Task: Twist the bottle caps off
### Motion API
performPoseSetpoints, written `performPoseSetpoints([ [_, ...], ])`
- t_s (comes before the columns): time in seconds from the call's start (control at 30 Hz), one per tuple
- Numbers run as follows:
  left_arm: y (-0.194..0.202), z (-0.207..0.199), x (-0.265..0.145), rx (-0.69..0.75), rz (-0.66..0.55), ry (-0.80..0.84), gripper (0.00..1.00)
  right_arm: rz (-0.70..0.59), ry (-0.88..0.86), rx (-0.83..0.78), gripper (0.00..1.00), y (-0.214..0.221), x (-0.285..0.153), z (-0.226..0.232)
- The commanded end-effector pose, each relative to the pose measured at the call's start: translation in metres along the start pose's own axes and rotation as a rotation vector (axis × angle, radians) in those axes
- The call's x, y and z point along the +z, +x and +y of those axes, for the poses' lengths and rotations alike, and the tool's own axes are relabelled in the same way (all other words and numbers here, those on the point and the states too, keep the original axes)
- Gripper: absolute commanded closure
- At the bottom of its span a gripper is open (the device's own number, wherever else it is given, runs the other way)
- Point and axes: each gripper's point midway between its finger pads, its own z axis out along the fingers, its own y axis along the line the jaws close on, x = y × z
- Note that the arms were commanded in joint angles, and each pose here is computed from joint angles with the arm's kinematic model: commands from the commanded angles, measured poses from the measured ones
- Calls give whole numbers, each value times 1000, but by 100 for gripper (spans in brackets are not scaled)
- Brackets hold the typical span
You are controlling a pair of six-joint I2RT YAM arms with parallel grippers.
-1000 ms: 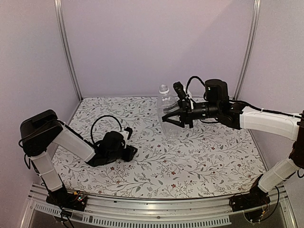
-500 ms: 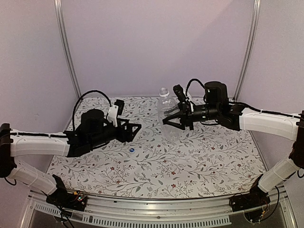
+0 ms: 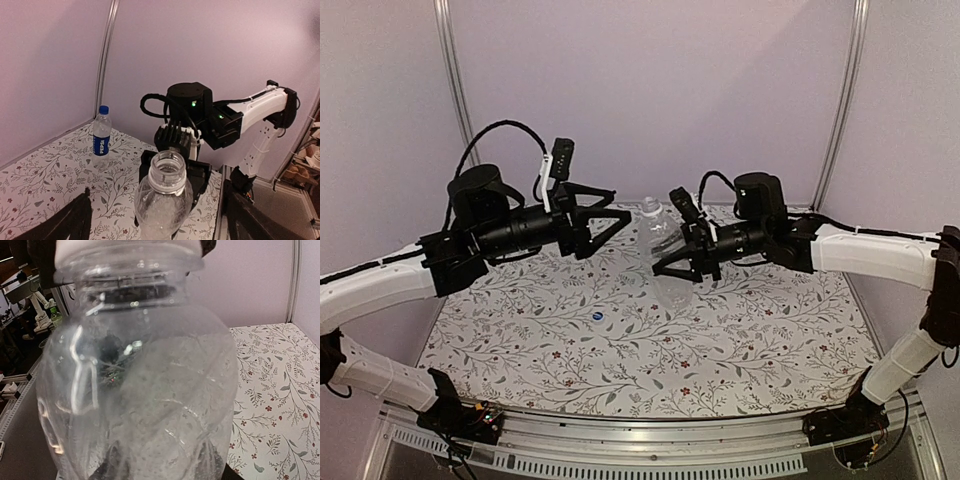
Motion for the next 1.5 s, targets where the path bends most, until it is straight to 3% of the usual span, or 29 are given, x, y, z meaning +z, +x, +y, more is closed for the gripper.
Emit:
performPoseSetpoints([
  [0.0,5,-28,11,13,68,170,8,-7,-110,-42,57,-11,10,21],
  [0.83,15,-37,33,28,135,278,52,15,-147,-29,57,-5,24,24],
  [1.13,22,-35,36,26,155,277,60,13,-122,-35,57,-7,23,21],
  [1.27,21,-35,35,30,154,278,72,18,-112,-29,56,-5,24,18],
  [1.4,21,-34,33,41,155,264,97,23,-85,-25,52,-3,24,15],
  [1.47,17,-32,30,46,145,247,100,25,-64,-24,49,-3,23,12],
])
